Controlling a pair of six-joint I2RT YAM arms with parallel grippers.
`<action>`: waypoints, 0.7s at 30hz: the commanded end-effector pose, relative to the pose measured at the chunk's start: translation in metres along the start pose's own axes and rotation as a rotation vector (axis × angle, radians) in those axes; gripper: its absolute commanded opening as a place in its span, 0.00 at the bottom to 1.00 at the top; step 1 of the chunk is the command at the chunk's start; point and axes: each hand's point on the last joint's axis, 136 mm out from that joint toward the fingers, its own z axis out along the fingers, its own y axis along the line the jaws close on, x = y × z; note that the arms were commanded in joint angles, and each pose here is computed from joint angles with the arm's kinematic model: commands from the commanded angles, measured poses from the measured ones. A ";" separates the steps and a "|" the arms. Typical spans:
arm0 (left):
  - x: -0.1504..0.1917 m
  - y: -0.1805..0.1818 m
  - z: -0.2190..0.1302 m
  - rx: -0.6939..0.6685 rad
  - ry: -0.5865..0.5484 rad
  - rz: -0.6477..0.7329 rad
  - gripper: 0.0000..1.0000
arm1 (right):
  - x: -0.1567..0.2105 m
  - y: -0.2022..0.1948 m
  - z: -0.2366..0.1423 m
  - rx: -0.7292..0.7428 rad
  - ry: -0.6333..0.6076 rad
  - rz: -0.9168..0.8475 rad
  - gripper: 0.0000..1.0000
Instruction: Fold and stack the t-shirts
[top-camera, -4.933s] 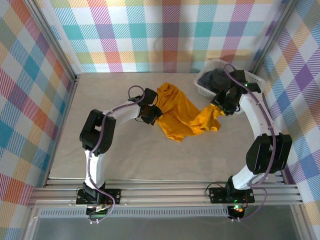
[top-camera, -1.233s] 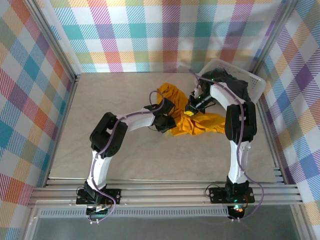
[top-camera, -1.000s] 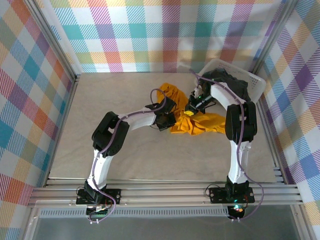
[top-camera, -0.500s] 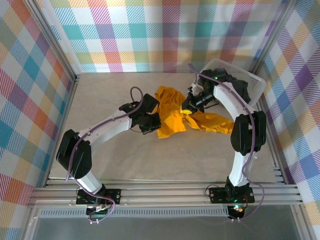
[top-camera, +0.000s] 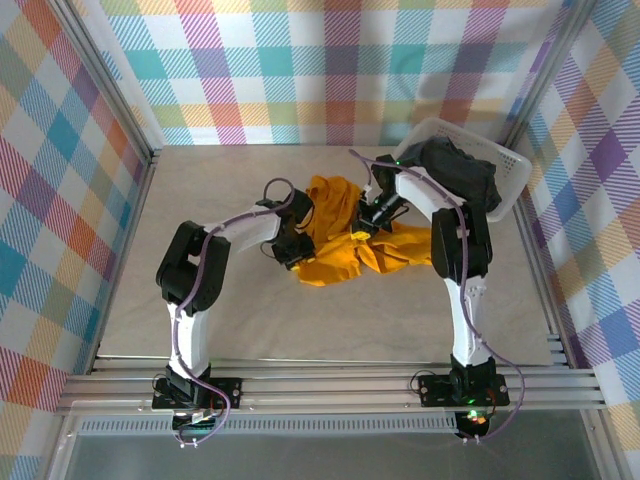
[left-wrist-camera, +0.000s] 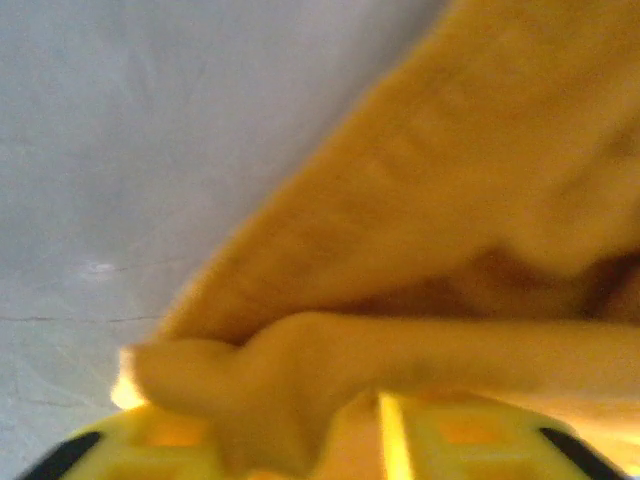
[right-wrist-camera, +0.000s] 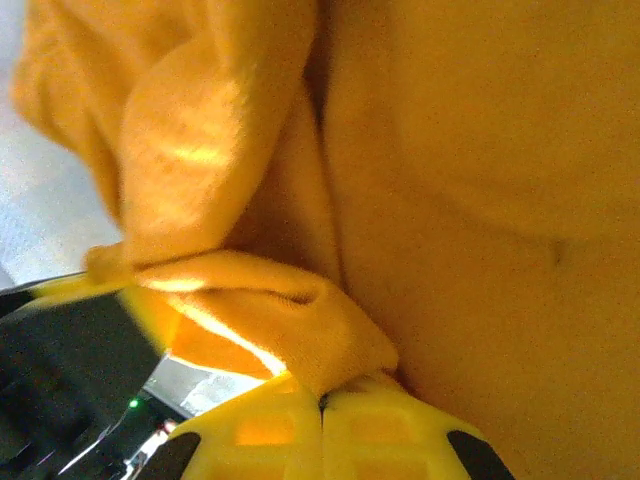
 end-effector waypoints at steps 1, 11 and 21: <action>0.006 0.013 -0.027 -0.088 -0.026 0.048 0.50 | 0.003 0.008 -0.017 0.032 -0.030 -0.046 0.00; 0.057 0.021 -0.030 -0.144 0.014 0.091 0.65 | 0.035 0.007 -0.049 0.050 -0.156 -0.031 0.37; 0.009 0.009 0.014 -0.215 -0.094 0.054 0.26 | 0.064 -0.026 -0.090 0.146 -0.350 0.012 0.41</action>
